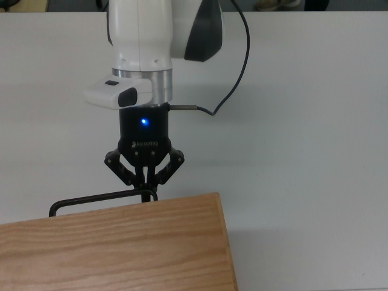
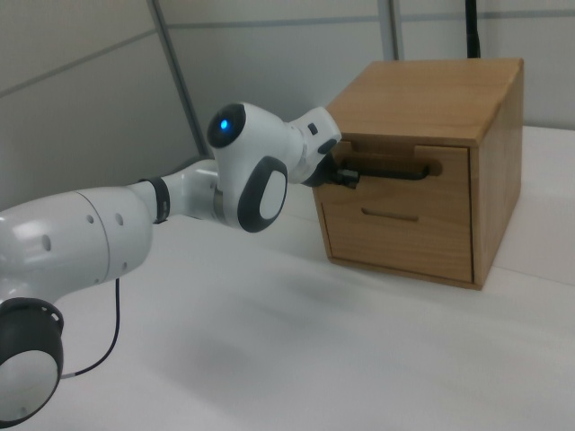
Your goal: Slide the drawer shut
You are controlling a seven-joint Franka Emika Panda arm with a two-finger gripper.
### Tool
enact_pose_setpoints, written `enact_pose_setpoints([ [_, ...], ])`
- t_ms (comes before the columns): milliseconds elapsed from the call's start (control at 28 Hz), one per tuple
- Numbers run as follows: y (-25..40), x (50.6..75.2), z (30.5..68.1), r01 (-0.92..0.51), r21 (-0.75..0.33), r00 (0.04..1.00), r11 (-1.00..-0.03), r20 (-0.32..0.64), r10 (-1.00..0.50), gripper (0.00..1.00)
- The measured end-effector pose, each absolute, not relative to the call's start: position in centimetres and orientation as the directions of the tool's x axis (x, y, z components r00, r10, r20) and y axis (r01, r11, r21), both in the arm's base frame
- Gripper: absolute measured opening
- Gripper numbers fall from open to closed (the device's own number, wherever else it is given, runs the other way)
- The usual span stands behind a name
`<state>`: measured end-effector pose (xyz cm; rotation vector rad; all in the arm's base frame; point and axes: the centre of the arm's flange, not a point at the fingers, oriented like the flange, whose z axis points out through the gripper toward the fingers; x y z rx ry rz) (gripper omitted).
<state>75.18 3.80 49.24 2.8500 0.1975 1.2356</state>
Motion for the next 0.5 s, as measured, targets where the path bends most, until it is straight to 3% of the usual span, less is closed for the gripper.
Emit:
enact_pose_setpoints([
  [500,4.01,75.37,48.32,0.108,0.077,0.672,-0.991,0.729,0.130,0.01],
])
